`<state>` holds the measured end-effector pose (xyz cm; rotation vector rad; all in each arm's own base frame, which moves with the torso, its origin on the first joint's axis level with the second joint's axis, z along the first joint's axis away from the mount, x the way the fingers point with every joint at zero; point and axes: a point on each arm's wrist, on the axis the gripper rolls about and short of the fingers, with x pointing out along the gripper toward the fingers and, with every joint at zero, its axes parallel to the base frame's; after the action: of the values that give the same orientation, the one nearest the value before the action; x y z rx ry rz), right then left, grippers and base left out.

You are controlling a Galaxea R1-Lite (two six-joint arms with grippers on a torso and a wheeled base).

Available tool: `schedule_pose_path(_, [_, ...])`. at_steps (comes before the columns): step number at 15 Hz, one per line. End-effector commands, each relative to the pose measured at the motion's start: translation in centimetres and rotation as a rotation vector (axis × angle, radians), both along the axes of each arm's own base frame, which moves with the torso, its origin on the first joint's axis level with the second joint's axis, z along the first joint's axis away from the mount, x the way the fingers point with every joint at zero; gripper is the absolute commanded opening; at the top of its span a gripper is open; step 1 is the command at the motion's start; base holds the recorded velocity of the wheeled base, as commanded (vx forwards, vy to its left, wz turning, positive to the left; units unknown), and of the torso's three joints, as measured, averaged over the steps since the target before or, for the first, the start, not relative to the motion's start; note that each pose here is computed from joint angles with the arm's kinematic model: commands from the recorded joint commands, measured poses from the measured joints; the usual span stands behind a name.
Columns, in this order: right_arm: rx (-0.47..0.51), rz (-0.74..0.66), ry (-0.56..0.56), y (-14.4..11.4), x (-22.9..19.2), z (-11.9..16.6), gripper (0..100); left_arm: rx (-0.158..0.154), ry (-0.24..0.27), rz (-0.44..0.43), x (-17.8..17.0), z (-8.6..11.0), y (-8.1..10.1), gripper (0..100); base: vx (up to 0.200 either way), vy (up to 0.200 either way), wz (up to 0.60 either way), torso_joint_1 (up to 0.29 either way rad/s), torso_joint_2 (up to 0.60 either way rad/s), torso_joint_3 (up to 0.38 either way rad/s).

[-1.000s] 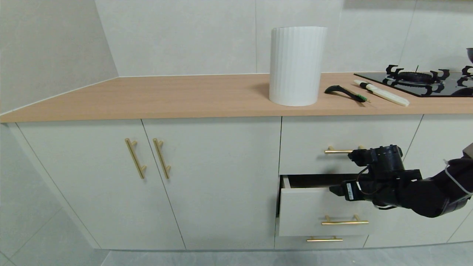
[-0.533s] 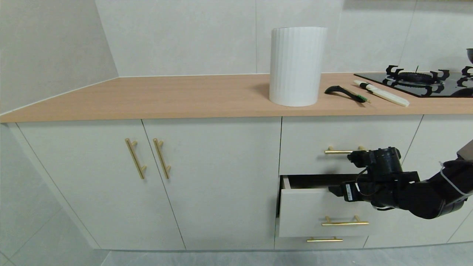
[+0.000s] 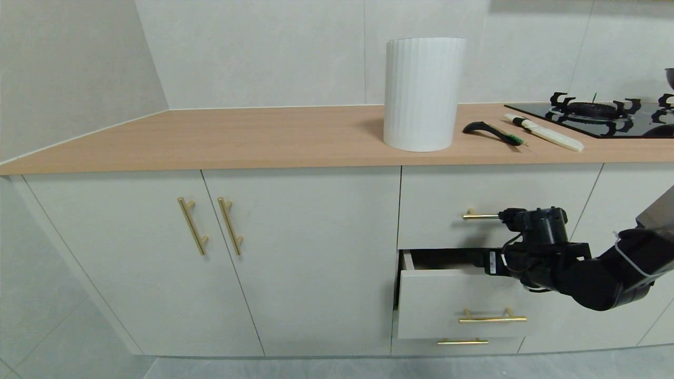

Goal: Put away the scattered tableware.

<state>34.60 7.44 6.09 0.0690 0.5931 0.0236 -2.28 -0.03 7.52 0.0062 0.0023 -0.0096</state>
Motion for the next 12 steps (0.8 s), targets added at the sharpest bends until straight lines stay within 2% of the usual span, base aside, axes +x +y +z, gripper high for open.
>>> schedule_pose_path(1, [-0.008,0.000,0.022,0.1,0.2,-1.1,100,0.000,0.001,0.000,0.0,0.0,0.0,100,0.000,0.000,0.00,0.000,0.00,0.000])
schedule_pose_path(5, [-0.028,-0.013,0.050,0.1,0.4,-2.2,100,0.000,0.001,0.000,0.0,0.0,0.0,100,0.000,0.000,0.00,0.000,0.00,0.000])
schedule_pose_path(9, [-0.031,-0.004,0.041,0.0,0.0,-1.3,100,0.000,0.001,0.000,0.0,0.0,0.0,100,0.000,0.000,0.00,0.000,0.00,0.000])
schedule_pose_path(12, [-0.069,0.030,0.043,-0.2,-0.8,-1.0,100,0.000,0.001,0.000,0.0,0.0,0.0,100,0.000,0.000,0.00,0.000,0.00,0.000])
